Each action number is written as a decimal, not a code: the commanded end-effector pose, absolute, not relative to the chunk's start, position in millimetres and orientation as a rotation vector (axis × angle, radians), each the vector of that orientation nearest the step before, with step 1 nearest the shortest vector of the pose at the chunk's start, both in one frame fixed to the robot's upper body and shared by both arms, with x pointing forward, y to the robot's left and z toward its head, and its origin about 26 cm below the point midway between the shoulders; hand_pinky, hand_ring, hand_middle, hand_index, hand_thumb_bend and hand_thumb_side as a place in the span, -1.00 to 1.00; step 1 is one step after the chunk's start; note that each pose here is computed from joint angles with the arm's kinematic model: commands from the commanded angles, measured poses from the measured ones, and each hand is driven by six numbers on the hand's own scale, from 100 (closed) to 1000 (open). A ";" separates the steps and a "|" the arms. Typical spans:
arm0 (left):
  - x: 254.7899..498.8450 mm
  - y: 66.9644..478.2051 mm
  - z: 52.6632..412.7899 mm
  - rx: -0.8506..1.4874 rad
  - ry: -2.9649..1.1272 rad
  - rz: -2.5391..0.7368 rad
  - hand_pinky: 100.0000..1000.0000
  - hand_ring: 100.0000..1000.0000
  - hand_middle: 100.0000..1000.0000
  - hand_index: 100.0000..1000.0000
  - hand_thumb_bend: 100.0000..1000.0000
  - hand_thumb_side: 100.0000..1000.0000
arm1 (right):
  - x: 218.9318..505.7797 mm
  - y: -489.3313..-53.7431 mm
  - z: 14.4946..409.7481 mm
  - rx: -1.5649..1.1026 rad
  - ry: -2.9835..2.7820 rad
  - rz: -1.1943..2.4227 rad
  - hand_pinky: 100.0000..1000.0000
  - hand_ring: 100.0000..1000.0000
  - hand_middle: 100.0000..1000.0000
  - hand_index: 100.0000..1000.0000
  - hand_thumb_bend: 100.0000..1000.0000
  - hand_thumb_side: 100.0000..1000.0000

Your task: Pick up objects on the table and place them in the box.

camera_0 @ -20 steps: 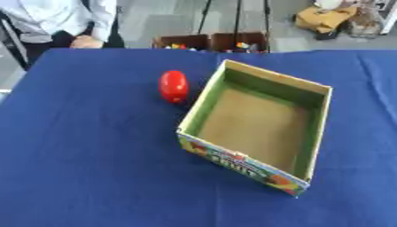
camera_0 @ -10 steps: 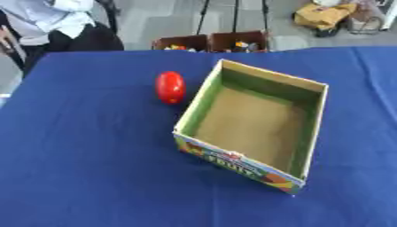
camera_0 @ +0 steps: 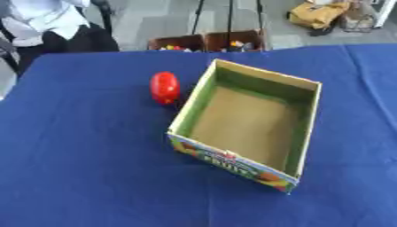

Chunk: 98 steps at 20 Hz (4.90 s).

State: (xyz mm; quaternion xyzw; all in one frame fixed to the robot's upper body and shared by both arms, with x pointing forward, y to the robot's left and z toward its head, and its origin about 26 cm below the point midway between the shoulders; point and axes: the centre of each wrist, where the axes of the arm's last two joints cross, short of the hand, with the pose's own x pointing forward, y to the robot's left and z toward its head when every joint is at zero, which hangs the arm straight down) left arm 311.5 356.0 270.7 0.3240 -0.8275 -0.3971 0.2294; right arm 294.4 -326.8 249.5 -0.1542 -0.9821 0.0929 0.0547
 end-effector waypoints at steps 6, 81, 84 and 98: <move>335.6 392.2 313.2 1.032 -1.881 -1.407 0.32 0.83 0.85 1.00 -0.84 0.70 | 294.0 -320.9 257.1 -0.416 -3.001 0.343 0.42 0.57 0.24 0.58 -1.00 0.62; 464.9 358.3 264.6 0.929 -1.564 -1.368 0.06 0.76 0.82 1.00 0.46 0.60 | 305.8 -278.3 263.6 -0.149 -3.014 0.422 0.51 0.68 0.18 0.55 -1.00 0.81; 465.0 359.8 263.6 0.922 -1.557 -1.364 -0.14 0.61 0.75 1.00 0.46 0.57 | 305.8 -278.3 263.3 -0.153 -3.013 0.418 0.51 0.68 0.18 0.54 -1.00 0.82; 466.0 357.8 258.5 0.838 -1.562 -1.333 -0.72 0.24 0.36 0.92 0.21 0.27 | 305.9 -278.3 261.9 -0.181 -3.005 0.369 0.53 0.70 0.17 0.54 -1.00 0.90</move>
